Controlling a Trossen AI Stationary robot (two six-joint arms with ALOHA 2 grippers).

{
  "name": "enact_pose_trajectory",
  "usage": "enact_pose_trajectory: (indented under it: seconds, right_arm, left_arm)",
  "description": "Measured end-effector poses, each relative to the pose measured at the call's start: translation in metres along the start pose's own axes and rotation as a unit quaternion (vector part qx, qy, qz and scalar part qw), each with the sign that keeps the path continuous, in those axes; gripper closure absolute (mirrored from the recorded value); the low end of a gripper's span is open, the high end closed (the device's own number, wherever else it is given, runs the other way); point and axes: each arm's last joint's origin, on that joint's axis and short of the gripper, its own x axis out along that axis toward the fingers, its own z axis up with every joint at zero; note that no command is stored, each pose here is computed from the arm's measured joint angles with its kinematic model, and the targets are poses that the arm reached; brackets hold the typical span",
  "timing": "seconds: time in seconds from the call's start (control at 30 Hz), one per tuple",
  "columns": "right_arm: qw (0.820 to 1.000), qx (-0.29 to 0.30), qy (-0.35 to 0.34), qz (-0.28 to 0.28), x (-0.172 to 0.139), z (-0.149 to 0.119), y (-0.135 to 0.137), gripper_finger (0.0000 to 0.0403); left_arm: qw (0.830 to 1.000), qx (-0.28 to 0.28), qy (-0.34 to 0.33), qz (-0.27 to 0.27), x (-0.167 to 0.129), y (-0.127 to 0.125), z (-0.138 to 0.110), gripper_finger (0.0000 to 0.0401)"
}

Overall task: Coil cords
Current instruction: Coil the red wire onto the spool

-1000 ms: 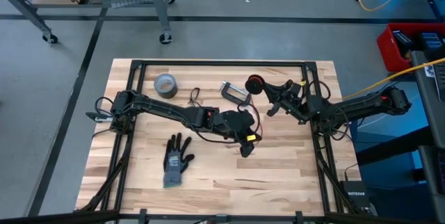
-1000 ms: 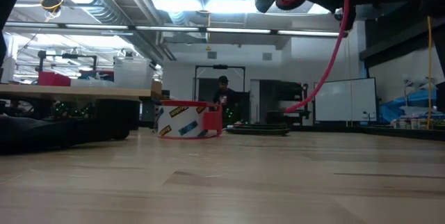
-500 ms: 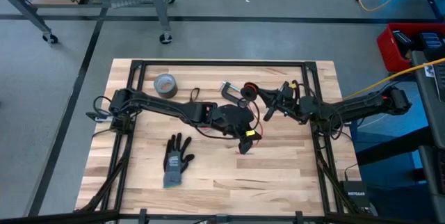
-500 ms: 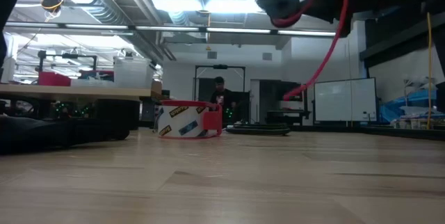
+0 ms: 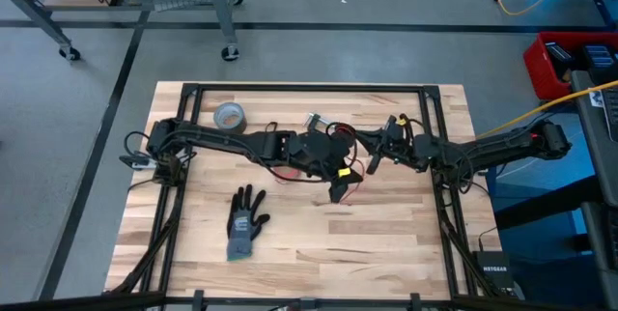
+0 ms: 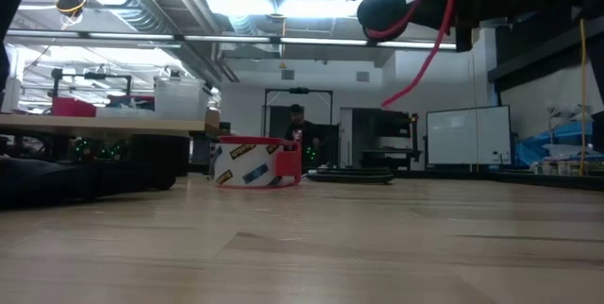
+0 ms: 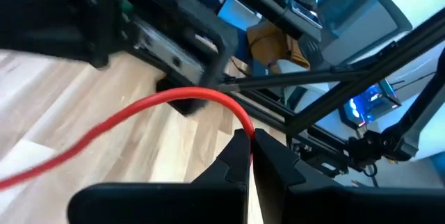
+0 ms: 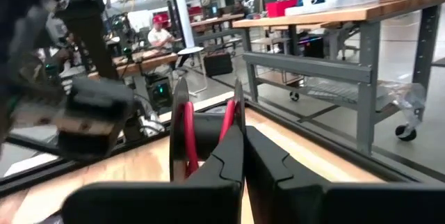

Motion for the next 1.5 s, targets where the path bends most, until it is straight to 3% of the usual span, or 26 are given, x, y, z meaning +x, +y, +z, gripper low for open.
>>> enact_pose_trajectory:
  seconds: [0.57,0.97,1.5]
  right_arm:
    - [0.998,-0.010,0.058,0.034,-0.001,-0.011,0.000,0.0398]
    - [0.997,-0.002,0.050,0.063,-0.001,-0.008,0.002,0.0398]
    - [0.990,0.016,0.020,0.138,-0.005,0.003,0.007,0.0398]
  left_arm:
    - [0.999,-0.011,-0.018,0.024,-0.002,0.023,0.016,0.0401]
    - [0.998,0.032,-0.023,0.047,-0.053,0.012,0.038,0.0401]
    - [0.990,0.045,0.059,0.121,-0.080,0.016,0.027,0.0401]
